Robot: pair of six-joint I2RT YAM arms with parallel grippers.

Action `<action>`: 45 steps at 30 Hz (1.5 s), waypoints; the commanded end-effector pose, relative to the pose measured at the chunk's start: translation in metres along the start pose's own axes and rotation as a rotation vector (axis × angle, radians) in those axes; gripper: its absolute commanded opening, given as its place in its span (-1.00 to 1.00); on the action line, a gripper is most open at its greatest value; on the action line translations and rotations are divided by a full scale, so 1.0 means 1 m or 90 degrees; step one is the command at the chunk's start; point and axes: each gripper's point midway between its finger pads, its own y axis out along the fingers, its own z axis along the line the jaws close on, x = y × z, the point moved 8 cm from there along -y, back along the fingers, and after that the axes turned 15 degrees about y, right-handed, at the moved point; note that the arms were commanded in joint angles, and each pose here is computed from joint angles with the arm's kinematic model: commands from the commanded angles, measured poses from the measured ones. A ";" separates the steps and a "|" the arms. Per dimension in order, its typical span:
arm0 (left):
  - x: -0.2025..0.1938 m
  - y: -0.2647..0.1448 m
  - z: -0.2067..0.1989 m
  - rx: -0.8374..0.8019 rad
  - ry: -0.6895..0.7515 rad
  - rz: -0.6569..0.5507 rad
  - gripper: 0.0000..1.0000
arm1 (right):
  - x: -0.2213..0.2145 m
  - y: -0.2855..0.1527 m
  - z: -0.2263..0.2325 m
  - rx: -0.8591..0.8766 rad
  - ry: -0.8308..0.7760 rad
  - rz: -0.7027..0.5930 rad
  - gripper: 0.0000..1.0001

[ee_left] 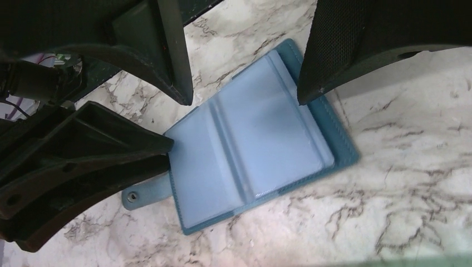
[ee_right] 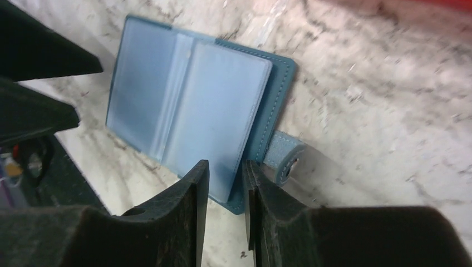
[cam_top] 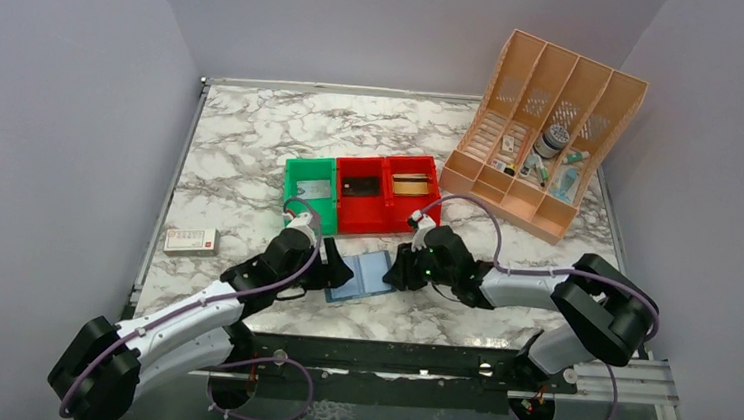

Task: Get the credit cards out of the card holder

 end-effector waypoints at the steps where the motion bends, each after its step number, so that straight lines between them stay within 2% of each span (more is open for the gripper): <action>1: -0.018 -0.005 0.004 -0.014 -0.039 0.011 0.41 | -0.037 -0.008 -0.003 0.056 0.097 0.063 -0.40; 11: -0.014 -0.005 0.004 0.010 -0.033 -0.005 0.40 | -0.043 -0.005 -0.008 0.047 0.140 0.057 -0.38; 17: -0.015 0.006 0.007 0.050 -0.015 0.028 0.38 | -0.040 -0.002 -0.006 0.045 0.140 0.058 -0.36; 21: -0.020 0.011 0.007 0.055 -0.011 0.041 0.23 | -0.037 0.000 -0.002 0.053 0.142 0.058 -0.36; 28: -0.025 0.015 -0.004 -0.001 -0.011 0.038 -0.29 | -0.024 0.002 0.013 0.091 0.154 0.044 -0.36; 34: -0.026 0.016 -0.006 -0.010 -0.005 0.040 -0.48 | -0.017 0.003 0.020 0.103 0.166 0.028 -0.41; 40: -0.029 0.016 -0.004 -0.005 -0.004 0.043 -0.65 | -0.014 0.005 0.027 0.127 0.178 0.033 -0.62; 45: -0.033 0.017 -0.004 -0.002 -0.002 0.053 -0.78 | -0.010 0.009 0.037 0.176 0.197 0.044 -0.63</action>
